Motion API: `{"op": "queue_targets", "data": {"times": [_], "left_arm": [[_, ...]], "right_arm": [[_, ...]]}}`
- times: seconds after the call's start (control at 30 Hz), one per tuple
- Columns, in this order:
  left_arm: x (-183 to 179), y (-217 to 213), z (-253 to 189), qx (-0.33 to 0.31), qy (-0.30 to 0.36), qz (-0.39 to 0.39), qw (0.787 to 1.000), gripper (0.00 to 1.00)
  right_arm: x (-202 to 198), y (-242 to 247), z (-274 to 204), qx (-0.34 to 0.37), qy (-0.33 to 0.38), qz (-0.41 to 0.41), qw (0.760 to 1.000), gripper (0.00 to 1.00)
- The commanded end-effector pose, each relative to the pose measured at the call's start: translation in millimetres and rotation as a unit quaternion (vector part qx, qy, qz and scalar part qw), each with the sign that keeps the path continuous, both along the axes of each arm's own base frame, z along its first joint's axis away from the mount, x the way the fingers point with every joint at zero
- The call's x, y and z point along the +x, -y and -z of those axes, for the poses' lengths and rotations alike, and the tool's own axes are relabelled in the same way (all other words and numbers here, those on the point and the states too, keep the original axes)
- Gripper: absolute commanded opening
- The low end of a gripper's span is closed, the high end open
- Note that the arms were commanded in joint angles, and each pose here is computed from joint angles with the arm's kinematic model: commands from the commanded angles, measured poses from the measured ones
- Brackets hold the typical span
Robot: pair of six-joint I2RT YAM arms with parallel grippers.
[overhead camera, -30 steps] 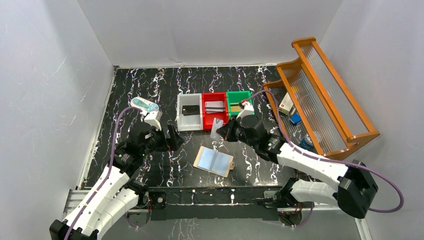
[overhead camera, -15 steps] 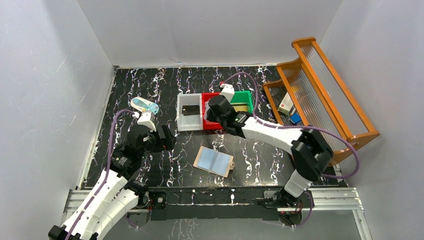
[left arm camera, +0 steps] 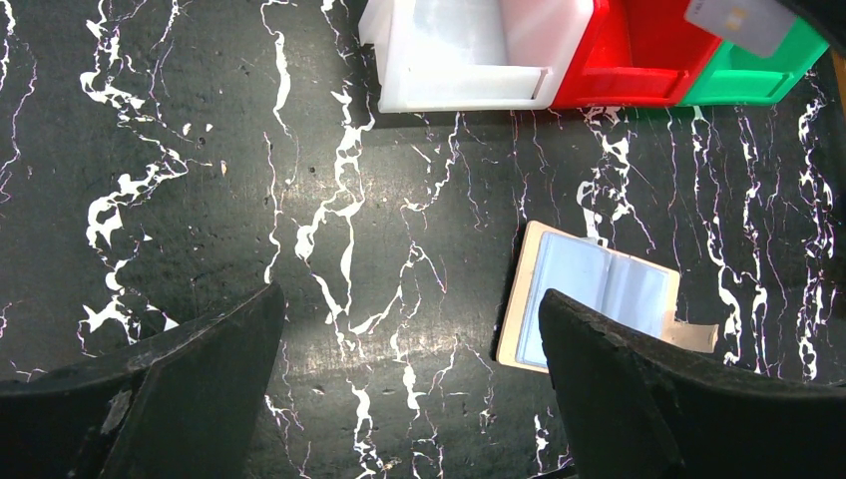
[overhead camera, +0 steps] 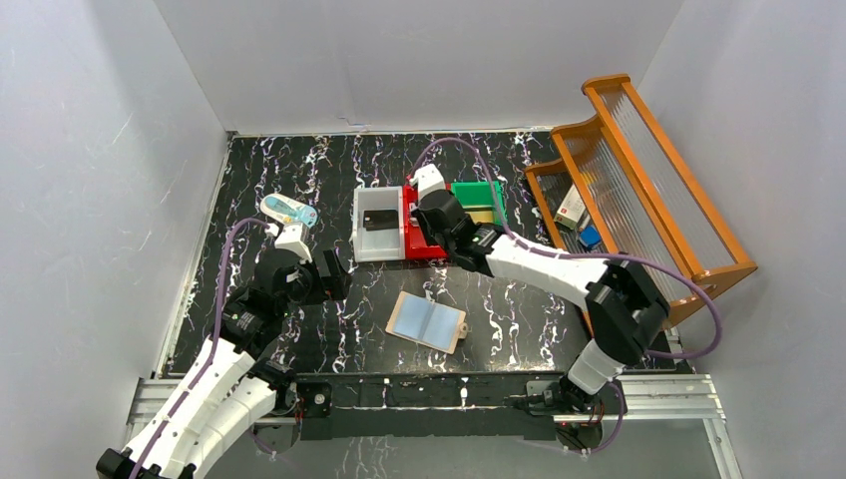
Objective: Take the credit cards out of the card holder
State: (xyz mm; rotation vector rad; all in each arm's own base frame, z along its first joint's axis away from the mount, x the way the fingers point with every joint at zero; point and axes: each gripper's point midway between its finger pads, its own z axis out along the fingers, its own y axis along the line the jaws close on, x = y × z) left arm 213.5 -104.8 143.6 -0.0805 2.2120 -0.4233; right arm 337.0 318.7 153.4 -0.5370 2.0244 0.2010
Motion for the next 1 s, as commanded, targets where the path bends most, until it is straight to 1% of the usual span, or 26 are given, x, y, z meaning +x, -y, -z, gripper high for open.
{"op": "queue_targets", "data": {"times": [0.0, 0.1, 0.17, 0.27, 0.37, 0.47, 0.57, 0.7, 0.73, 0.83, 0.97], "left_arm": [[2, -3, -12, 0.001, 0.012, -0.004, 1.000, 0.98], [2, -2, -12, 0.001, 0.011, -0.003, 1.000, 0.98], [2, -2, -12, 0.001, 0.010, -0.002, 1.000, 0.98], [2, -2, -12, 0.002, 0.011, -0.002, 1.000, 0.98], [2, -3, -13, 0.003, 0.012, -0.005, 1.000, 0.98], [1, -4, -13, 0.004, 0.013, -0.007, 1.000, 0.98], [1, -5, -13, 0.004, 0.013, -0.007, 1.000, 0.98], [1, -5, -12, 0.004, 0.012, -0.006, 1.000, 0.98], [1, -4, -13, 0.004, 0.014, -0.006, 1.000, 0.98], [1, -4, -13, 0.004, 0.013, -0.006, 1.000, 0.98], [1, -5, -13, 0.004, 0.014, -0.006, 1.000, 0.98]], "right_arm": [[3, 11, -46, 0.017, 0.054, -0.039, 0.998, 0.00], [2, 11, -51, 0.024, 0.069, -0.052, 0.996, 0.00], [6, 12, -48, -0.004, 0.080, -0.061, 0.995, 0.00], [15, 7, -42, -0.069, 0.100, -0.101, 0.987, 0.00], [25, 4, -39, -0.134, 0.124, -0.136, 0.974, 0.00], [35, 1, -40, -0.189, 0.158, -0.165, 0.955, 0.00], [44, -6, -38, -0.228, 0.179, -0.194, 0.937, 0.00], [52, -12, -29, -0.272, 0.184, -0.220, 0.919, 0.00], [55, -14, -15, -0.288, 0.175, -0.228, 0.913, 0.00], [64, -14, -4, -0.320, 0.172, -0.229, 0.903, 0.00], [78, -14, 3, -0.337, 0.161, -0.220, 0.901, 0.00]]}}
